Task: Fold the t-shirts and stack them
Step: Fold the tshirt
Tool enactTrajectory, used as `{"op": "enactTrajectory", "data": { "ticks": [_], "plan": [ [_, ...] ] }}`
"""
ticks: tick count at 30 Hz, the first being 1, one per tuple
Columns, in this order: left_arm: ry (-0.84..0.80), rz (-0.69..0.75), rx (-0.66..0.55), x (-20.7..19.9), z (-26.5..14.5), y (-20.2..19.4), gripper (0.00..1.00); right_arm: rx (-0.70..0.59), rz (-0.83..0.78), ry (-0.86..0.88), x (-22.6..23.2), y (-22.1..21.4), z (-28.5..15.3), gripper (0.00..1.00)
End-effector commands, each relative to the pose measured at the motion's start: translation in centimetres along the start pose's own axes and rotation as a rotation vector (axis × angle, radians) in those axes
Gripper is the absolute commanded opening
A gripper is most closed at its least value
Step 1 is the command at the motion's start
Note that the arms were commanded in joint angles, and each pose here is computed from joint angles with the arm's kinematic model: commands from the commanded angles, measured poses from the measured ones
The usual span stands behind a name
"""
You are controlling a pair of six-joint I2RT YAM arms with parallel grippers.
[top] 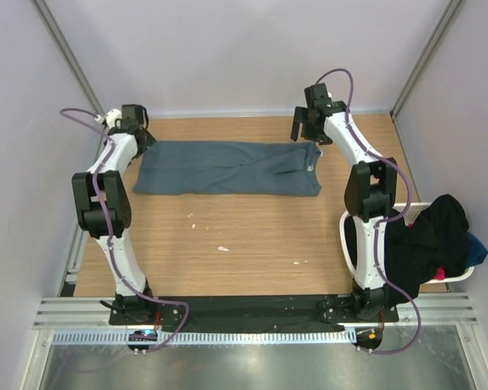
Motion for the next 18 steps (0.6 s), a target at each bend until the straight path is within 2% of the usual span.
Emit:
{"op": "enactTrajectory", "data": {
  "ticks": [1, 3, 4, 6, 7, 9, 10, 11, 15, 18],
  "plan": [
    [-0.323, 0.069, -0.047, -5.4, -7.4, 4.1, 0.85, -0.113, 0.042, 0.049, -0.2, 3.5, -6.2, 0.9],
    [-0.447, 0.149, -0.014, -8.1, -10.0, 2.0, 0.86, -0.124, 0.059, 0.066, -0.2, 3.3, -8.0, 0.9],
    [-0.514, 0.219, 0.008, -9.7, -11.6, 0.1, 0.86, -0.086, 0.058, 0.067, -0.3, 1.8, -7.6, 0.91],
    [-0.57, 0.281, 0.036, -11.0, -13.2, -2.2, 0.86, -0.101, 0.09, 0.087, -0.5, 1.0, -9.0, 0.91],
    [-0.6, 0.327, 0.057, -11.9, -14.2, -4.3, 0.86, -0.053, 0.088, 0.086, -0.5, -1.3, -7.7, 0.91],
    [-0.622, 0.363, 0.083, -12.5, -14.8, -6.3, 0.86, -0.037, 0.1, 0.123, -0.4, -3.0, -8.4, 0.9],
    [-0.638, 0.38, 0.098, -12.9, -15.1, -7.2, 0.86, 0.028, 0.093, 0.125, -0.5, -5.7, -7.3, 0.88],
    [-0.649, 0.401, 0.121, -13.3, -15.5, -8.7, 0.85, 0.028, 0.096, 0.131, -0.5, -6.3, -7.2, 0.86],
    [-0.646, 0.437, 0.181, -13.3, -15.6, -11.9, 0.84, 0.096, 0.085, 0.119, -1.0, -9.9, -5.6, 0.79],
    [-0.517, 0.425, 0.22, -10.9, -14.2, -13.6, 0.84, 0.114, 0.071, 0.11, -1.2, -10.7, -4.8, 0.72]
  ]
}}
Point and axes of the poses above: each gripper's point midway between its finger pads, its own z axis out along the fingers, its own x axis along the line the jaws close on, y = z × x, the point moved 4 cm from there along -z, back along the fingers, and after that the axes turned 7 degrees about -z, right-handed, at the moved point
